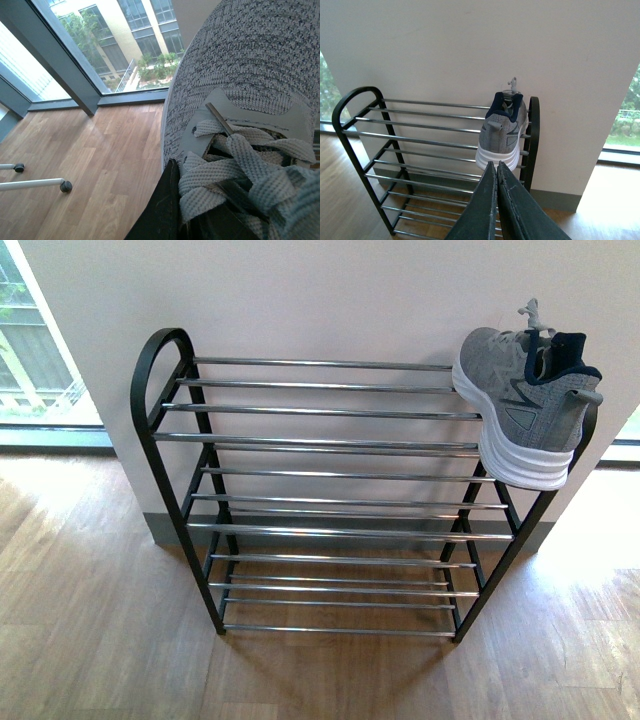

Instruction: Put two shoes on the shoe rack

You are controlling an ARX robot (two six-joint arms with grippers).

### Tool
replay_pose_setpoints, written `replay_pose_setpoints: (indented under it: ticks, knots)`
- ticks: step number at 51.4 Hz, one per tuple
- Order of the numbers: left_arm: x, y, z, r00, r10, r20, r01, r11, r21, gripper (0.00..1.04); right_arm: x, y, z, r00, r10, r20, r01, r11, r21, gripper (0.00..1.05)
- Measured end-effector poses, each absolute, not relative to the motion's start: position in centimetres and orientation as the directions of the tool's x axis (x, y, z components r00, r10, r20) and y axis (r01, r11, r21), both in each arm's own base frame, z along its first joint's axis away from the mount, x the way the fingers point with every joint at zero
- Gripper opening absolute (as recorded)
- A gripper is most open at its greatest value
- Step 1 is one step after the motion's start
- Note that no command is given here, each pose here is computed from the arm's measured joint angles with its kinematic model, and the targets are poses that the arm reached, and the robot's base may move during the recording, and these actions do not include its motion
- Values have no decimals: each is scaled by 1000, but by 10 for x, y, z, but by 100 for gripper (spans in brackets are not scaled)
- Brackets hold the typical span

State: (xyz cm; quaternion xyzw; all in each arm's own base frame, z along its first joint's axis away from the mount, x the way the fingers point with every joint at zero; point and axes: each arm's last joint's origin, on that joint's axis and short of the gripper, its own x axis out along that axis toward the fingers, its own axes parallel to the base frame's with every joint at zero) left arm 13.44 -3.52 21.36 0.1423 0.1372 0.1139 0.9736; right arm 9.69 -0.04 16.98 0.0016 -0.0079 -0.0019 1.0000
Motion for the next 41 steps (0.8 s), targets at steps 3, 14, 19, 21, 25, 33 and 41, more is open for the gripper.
replay_pose_setpoints:
  ticks: [3, 14, 19, 21, 25, 33, 41]
  knots:
    - [134, -35, 214, 936, 261, -235, -182, 934, 308, 2, 97, 0, 170, 1000, -4, 16, 4, 1000, 3, 10]
    - [134, -35, 214, 936, 261, -235, -183, 933, 308, 2, 97, 0, 170, 1000, -3, 17, 3, 1000, 2, 41]
    - [134, -35, 214, 934, 270, -233, -192, 931, 310, 2, 97, 0, 170, 1000, 0, 17, 0, 1000, 2, 59]
    - [134, -35, 214, 934, 270, -233, -192, 931, 311, 2, 97, 0, 170, 1000, 0, 16, 0, 1000, 2, 64]
    - [134, -35, 214, 934, 270, -233, -192, 931, 310, 2, 97, 0, 170, 1000, -1, 15, 1, 1000, 2, 82]
    - [136, -34, 215, 941, 67, -333, -33, 994, 106, 2, 97, 0, 170, 1000, -6, 15, 6, 1000, 3, 95]
    - [172, -38, 234, 905, -161, -394, -2, 923, -384, 2, 97, 0, 170, 1000, 0, 15, 0, 1000, 3, 95]
